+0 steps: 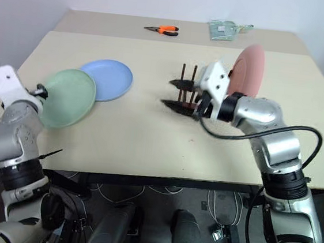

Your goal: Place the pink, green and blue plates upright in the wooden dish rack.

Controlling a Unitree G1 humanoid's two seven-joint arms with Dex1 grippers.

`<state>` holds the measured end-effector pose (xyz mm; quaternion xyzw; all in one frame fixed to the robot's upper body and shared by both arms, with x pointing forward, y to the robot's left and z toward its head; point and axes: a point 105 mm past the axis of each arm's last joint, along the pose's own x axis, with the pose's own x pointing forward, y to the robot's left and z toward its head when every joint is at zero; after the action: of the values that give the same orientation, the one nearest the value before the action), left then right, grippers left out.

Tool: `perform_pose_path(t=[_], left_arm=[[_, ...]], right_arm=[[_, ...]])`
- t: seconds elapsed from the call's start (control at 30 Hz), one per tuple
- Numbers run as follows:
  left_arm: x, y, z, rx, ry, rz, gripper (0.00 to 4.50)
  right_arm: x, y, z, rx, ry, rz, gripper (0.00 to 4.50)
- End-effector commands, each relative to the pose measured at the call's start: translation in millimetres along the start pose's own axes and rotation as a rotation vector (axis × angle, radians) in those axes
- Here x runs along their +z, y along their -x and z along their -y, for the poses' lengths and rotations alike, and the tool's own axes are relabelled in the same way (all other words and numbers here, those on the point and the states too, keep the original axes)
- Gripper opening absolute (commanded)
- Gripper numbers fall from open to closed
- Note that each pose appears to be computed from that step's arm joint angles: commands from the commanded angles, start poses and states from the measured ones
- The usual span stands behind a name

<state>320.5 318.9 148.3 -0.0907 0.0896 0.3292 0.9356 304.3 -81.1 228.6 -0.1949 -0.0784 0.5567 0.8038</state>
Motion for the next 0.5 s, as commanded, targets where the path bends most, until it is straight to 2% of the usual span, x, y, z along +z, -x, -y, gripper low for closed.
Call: perform_pose_path(t=[0.03, 0.1, 0.2, 0.23, 0.27, 0.3, 0.33, 0.37, 0.4, 0.43, 0.5], left_arm=[[-10.8, 11.0, -14.0, 0.04, 0.064, -0.072, 3.93], [-28.4, 13.3, -14.7, 0.033, 0.126, -0.163, 3.93], [-44.9, 15.6, 0.6, -0.059, 0.205, -0.254, 3.93], [-48.8, 16.2, 3.9, -0.075, 0.227, -0.277, 3.42], [-51.3, 16.7, 6.0, -0.085, 0.244, -0.288, 3.17], [-53.8, 17.4, 8.1, -0.091, 0.279, -0.302, 2.65], [-55.4, 18.1, 9.5, -0.092, 0.311, -0.311, 2.39], [-56.4, 18.1, 9.1, -0.084, 0.33, -0.314, 1.71], [-56.8, 17.9, 8.3, -0.073, 0.345, -0.314, 1.47], [-57.0, 17.7, 7.6, -0.064, 0.36, -0.312, 0.8], [-56.5, 17.2, 6.3, -0.051, 0.368, -0.304, 0.04]], right_arm=[[0.6, -3.1, -11.3, 0.032, 0.026, 0.006, 2.53], [-3.5, -4.4, -15.8, 0.046, 0.012, -0.001, 2.53], [-7.7, -5.5, -19.8, 0.057, 0.01, -0.011, 2.53], [-8.1, -5.9, -20.5, 0.058, 0.008, -0.01, 2.53], [-8.3, -6.2, -21.1, 0.057, 0.007, -0.01, 2.53], [-8.8, -6.4, -21.8, 0.056, 0.007, -0.01, 2.53], [-9.6, -6.4, -22.1, 0.053, 0.007, -0.012, 2.53], [-11.3, -6.1, -22.4, 0.049, 0.01, -0.018, 2.53], [-13.5, -5.6, -22.8, 0.046, 0.015, -0.026, 2.53], [-15.7, -4.9, -23.4, 0.043, 0.018, -0.033, 2.53], [-18.5, -4.0, -24.4, 0.037, 0.024, -0.043, 2.53]])
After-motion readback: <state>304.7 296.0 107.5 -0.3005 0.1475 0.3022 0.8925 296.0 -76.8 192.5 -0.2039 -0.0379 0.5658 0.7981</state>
